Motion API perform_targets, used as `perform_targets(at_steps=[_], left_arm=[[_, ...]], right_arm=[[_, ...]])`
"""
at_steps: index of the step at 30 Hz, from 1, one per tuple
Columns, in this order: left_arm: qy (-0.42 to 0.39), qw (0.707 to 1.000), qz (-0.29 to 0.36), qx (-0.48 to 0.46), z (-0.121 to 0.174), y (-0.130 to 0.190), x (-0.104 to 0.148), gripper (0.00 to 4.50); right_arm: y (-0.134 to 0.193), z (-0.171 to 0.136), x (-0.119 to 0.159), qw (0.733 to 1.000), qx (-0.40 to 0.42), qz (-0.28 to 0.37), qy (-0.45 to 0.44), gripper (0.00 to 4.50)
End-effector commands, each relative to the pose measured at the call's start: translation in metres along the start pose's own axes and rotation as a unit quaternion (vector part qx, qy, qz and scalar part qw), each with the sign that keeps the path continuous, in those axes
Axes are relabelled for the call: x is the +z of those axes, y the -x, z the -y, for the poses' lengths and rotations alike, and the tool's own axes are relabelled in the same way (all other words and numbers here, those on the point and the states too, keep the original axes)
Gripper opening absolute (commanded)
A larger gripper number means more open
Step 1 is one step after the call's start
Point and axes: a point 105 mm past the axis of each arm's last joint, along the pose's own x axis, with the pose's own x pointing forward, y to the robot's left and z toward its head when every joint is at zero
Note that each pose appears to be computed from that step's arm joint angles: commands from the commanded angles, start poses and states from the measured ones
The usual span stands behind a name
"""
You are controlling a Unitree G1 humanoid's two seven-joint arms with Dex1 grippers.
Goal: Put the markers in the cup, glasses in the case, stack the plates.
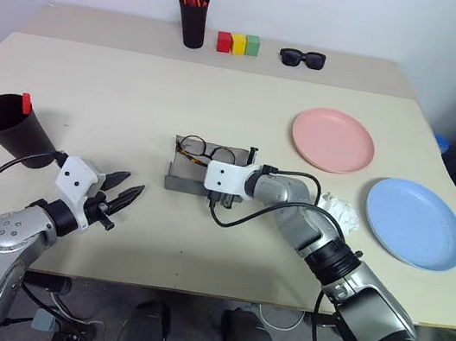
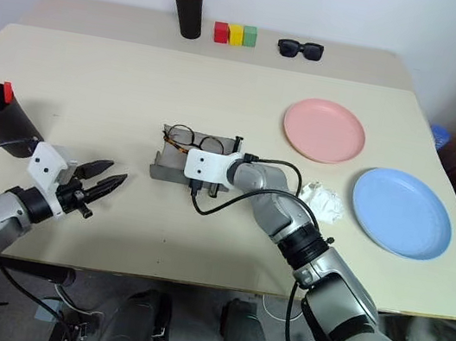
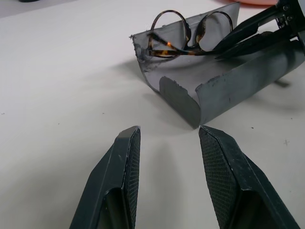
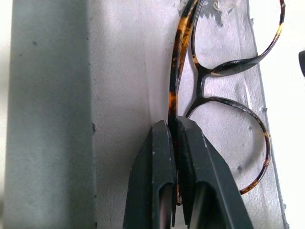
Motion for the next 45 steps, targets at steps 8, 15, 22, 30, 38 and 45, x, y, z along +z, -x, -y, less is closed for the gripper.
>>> perform_targets(at_steps=[8,15,22,30,38,45], left_arm=[[-0.004,1.0,0.013,0.002,-0.001,0.0,0.008,1.95],[-0.002,1.0,0.014,-0.01,0.001,-0.006,0.009,1.95],[0.004,1.0,0.008,-0.017,0.008,-0.003,0.005,1.95],[0.006,1.0,0.002,-0.015,0.005,0.0,0.002,1.95],[0.007,1.0,0.003,-0.02,0.005,-0.001,0.002,1.95],[0.009,1.0,0.003,-0.023,0.006,-0.002,0.001,1.95]], right_arm=[[0.049,0.041,0.065,0.955,0.087,0.187,-0.211,0.04],[0.067,0.03,0.075,0.859,0.249,0.225,-0.387,0.04],[0.055,0.018,0.065,0.801,0.294,0.198,-0.482,0.04],[0.052,0.008,0.055,0.773,0.318,0.175,-0.52,0.04],[0.044,0.021,0.045,0.762,0.282,0.163,-0.56,1.94],[0.05,0.035,0.037,0.829,0.218,0.152,-0.493,3.02]])
